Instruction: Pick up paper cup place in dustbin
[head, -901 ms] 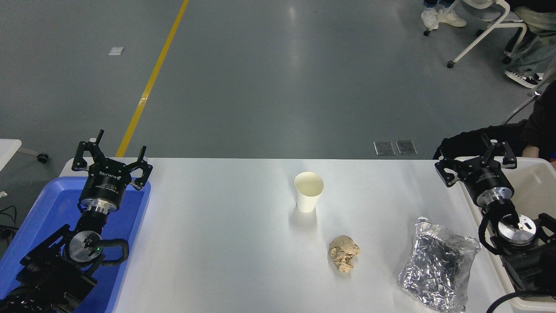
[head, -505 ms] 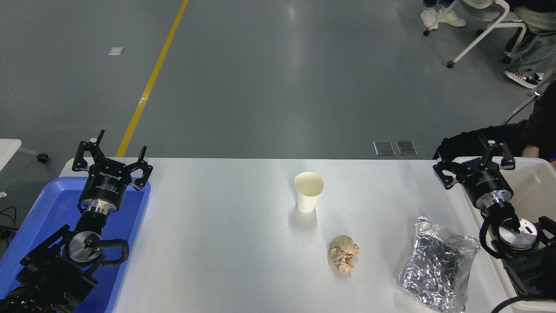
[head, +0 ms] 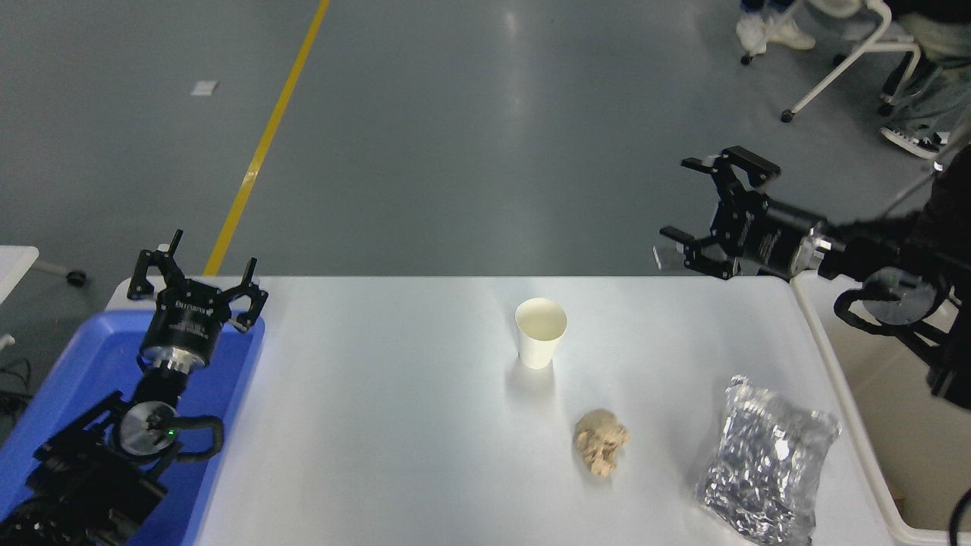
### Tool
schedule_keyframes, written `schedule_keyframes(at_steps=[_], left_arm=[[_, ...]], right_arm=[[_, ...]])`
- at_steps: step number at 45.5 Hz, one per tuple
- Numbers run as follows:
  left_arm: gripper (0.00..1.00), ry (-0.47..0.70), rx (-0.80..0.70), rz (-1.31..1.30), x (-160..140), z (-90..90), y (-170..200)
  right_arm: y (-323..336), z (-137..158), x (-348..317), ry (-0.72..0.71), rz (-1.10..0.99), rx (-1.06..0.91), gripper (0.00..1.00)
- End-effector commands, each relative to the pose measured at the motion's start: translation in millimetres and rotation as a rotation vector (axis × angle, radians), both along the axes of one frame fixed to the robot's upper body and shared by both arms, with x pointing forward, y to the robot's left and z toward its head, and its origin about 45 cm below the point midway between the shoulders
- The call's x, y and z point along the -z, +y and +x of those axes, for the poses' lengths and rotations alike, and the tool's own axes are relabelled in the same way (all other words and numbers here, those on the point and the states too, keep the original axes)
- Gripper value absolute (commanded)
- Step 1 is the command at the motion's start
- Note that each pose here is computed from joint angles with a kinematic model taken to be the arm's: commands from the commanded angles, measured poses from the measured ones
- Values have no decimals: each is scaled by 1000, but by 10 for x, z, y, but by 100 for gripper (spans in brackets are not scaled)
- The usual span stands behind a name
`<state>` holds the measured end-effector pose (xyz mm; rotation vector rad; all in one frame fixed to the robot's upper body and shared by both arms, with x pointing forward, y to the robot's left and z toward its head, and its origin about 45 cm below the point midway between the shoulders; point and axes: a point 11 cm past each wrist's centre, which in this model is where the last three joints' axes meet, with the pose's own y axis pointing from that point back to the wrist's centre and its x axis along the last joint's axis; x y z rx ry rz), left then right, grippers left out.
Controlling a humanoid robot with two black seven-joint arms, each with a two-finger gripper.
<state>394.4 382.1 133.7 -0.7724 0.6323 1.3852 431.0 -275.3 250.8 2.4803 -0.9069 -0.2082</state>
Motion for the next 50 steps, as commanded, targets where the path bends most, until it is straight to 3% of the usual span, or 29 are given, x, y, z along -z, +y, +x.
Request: schedule_keyframes(at_steps=[1, 12, 21, 25, 40, 50], left_arm=[[100, 0, -2, -1, -1, 0, 3], [100, 1, -4, -1, 6, -5, 7], [100, 1, -4, -1, 6, -5, 7], [100, 1, -5, -2, 6, -5, 8], [100, 2, -7, -3, 10, -10, 12], [100, 2, -7, -3, 10, -10, 12]], right_arm=[[72, -199, -275, 18, -511, -350, 100], [445, -439, -823, 54, -769, -623, 100], [801, -608, -1079, 122, -964, -704, 100], [1045, -837, -1154, 146, -994, -775, 100], [865, -1226, -1467, 231, -964, -678, 100], [875, -1228, -1613, 204, -947, -638, 100]])
